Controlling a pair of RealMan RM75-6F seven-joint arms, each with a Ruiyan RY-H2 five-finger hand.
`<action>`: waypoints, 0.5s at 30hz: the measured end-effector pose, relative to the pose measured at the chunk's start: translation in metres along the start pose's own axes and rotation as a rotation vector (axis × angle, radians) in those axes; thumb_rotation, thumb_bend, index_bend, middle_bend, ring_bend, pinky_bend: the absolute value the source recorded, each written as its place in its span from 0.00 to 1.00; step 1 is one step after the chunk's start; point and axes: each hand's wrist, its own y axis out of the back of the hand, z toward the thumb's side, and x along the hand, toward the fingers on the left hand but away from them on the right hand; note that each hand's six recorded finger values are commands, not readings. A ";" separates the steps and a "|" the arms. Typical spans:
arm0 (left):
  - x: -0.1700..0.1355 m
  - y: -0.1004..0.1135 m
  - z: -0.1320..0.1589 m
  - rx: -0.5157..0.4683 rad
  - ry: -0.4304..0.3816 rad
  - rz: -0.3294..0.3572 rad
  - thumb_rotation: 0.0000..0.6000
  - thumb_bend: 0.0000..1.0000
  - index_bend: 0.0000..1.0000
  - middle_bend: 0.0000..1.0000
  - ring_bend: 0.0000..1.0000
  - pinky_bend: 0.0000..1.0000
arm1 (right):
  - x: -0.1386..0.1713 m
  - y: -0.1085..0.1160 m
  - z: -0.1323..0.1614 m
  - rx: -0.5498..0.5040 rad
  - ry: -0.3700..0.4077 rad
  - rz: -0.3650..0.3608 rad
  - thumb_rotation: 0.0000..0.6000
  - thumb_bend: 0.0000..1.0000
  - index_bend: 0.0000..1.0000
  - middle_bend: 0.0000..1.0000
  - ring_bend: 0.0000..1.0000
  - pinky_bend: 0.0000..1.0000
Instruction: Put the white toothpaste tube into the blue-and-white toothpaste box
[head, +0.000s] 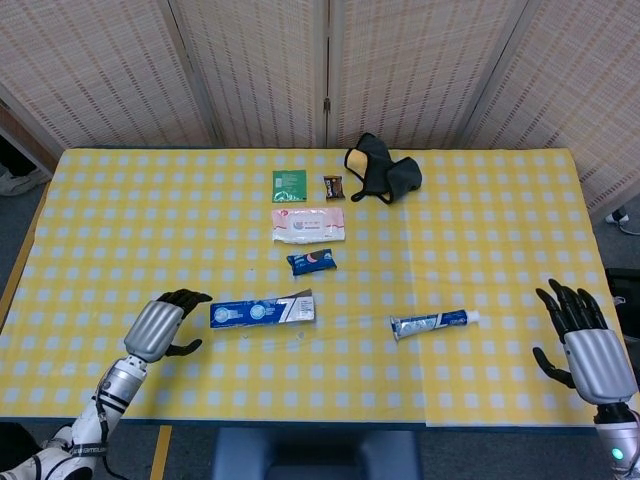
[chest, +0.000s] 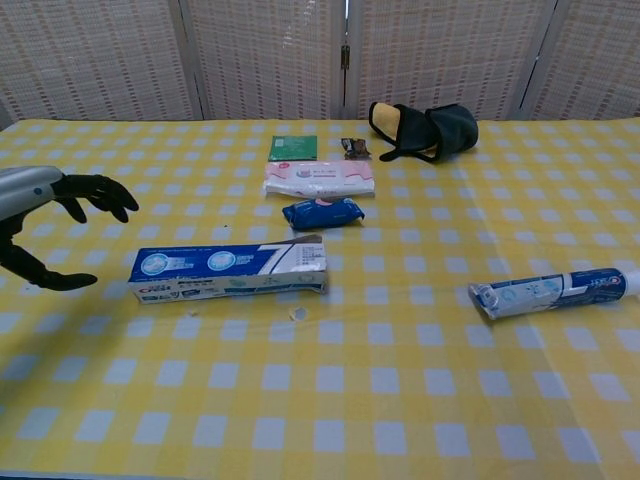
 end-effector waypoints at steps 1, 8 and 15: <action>0.005 -0.002 0.005 -0.002 -0.013 -0.005 1.00 0.27 0.25 0.32 0.21 0.30 | 0.000 0.000 -0.001 -0.001 -0.003 0.002 1.00 0.36 0.00 0.00 0.00 0.00; 0.036 -0.016 0.021 -0.043 -0.042 -0.036 1.00 0.27 0.25 0.32 0.21 0.29 | -0.003 -0.001 -0.005 -0.010 -0.019 0.012 1.00 0.36 0.00 0.00 0.00 0.00; 0.064 -0.027 0.033 -0.074 -0.045 -0.054 1.00 0.27 0.25 0.32 0.20 0.29 | -0.005 0.004 -0.012 -0.025 -0.043 0.003 1.00 0.36 0.00 0.00 0.00 0.00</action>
